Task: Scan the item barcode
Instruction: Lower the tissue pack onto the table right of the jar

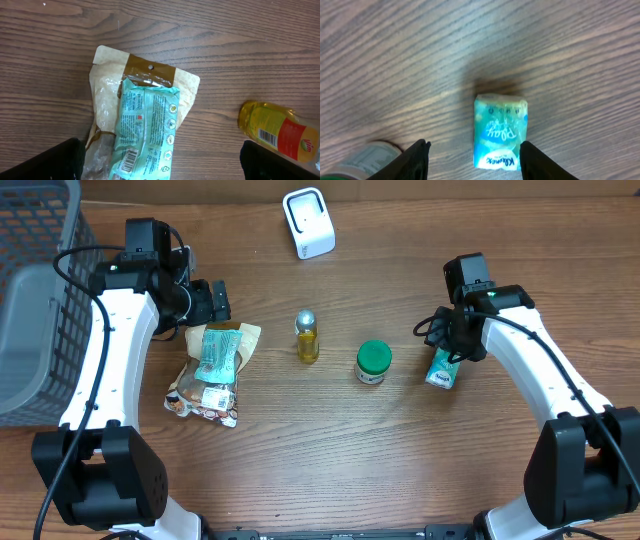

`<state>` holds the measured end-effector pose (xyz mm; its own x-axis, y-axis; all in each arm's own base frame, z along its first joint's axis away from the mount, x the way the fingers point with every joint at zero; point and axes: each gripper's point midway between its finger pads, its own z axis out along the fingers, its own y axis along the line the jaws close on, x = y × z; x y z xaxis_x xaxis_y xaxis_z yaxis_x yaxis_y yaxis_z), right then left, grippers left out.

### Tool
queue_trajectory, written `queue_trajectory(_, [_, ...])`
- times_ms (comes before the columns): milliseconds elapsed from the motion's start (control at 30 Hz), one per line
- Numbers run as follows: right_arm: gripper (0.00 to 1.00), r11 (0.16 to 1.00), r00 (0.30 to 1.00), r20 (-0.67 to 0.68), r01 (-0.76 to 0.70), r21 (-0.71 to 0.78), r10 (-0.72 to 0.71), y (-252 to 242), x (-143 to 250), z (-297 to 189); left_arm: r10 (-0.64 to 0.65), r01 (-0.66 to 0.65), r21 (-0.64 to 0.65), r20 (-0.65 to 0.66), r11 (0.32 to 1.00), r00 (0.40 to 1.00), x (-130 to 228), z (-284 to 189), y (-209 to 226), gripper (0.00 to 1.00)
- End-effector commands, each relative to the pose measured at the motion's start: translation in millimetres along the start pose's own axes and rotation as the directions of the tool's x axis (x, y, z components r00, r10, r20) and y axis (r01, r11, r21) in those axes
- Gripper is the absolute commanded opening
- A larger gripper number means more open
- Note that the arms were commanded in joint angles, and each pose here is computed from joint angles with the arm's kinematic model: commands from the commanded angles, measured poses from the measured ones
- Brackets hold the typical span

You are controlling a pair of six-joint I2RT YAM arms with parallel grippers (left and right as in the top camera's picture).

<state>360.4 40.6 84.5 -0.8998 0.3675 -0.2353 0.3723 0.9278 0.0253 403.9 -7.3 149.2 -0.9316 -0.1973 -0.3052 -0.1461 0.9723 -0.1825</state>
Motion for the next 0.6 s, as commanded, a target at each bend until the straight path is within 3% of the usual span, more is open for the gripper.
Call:
queue_trajectory(0, [0.55, 0.999, 0.999, -0.031, 0.043, 0.022, -0.042, 2, 18, 12, 0.018, -0.019, 0.014, 0.035, 1.0, 0.999, -7, -11, -5, 0.99])
queue_trajectory(167, [0.55, 0.995, 0.995, -0.049, 0.087, 0.038, -0.085, 9, 35, 41, 0.018, -0.019, 0.014, 0.035, 1.0, 0.999, -7, -11, -5, 1.0])
queue_trajectory(300, [0.55, 0.976, 0.993, 0.021, 0.109, 0.19, -0.115, -7, 31, 50, 0.018, -0.019, 0.014, 0.035, 1.0, 0.999, -7, -11, -5, 1.0])
queue_trajectory(567, [0.54, 0.977, 0.993, 0.032, 0.107, 0.187, -0.115, -8, 36, 60, 0.019, -0.019, 0.014, 0.035, 1.0, 0.999, -7, -11, -5, 1.0])
